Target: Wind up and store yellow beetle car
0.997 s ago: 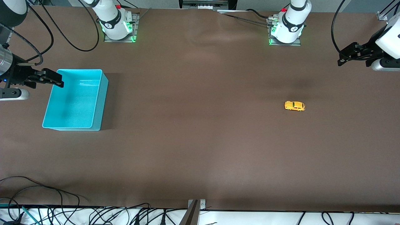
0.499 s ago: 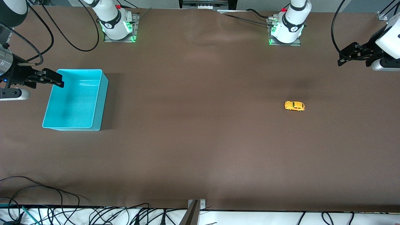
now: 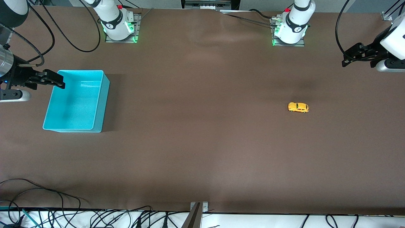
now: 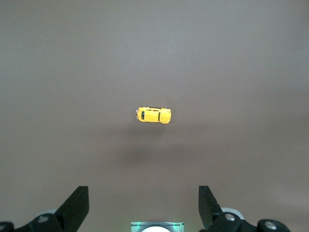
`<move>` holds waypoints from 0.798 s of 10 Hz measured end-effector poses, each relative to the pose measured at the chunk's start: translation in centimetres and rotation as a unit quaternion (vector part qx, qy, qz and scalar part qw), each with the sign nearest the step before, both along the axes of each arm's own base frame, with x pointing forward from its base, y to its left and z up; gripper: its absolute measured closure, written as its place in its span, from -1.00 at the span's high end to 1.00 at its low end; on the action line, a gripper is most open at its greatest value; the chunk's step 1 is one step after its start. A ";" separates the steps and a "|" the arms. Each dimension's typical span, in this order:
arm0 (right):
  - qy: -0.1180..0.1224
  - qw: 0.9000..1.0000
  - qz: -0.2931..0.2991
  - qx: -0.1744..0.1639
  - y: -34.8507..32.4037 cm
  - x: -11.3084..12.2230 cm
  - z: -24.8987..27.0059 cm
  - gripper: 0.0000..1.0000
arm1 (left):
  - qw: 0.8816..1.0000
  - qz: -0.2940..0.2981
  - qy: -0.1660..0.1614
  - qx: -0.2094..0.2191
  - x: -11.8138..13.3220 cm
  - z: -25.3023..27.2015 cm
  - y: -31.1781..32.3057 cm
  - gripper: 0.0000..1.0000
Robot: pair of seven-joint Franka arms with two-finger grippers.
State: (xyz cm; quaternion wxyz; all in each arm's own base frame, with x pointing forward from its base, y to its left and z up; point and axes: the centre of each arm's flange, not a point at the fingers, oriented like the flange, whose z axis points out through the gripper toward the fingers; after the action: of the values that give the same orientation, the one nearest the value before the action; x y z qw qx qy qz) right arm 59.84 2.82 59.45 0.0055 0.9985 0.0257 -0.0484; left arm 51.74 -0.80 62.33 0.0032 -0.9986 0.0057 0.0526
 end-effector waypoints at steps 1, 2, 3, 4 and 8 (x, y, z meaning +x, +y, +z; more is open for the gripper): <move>0.000 1.000 0.000 0.000 0.0 0.0 0.0 1.00 | 1.000 0.000 0.000 0.000 0.0 0.0 0.0 1.00; 0.000 1.000 0.000 0.000 0.0 0.0 0.0 1.00 | 1.000 0.000 0.000 0.000 0.0 0.0 0.0 1.00; 0.000 1.000 0.000 0.000 0.0 0.0 0.0 1.00 | 1.000 0.000 0.000 0.000 0.0 0.0 0.0 1.00; 0.000 1.000 0.000 -0.002 0.0 0.0 0.0 1.00 | 1.000 0.000 0.000 0.000 0.0 0.0 0.0 1.00; 0.000 1.000 0.005 -0.008 0.4 0.0 0.0 1.00 | 1.000 0.000 0.000 0.000 0.0 0.0 0.0 1.00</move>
State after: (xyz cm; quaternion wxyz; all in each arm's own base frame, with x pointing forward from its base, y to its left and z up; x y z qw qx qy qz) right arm 59.83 3.19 59.42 0.0142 0.9983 0.0301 -0.0483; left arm 51.74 -0.80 62.33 0.0032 -0.9986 0.0057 0.0526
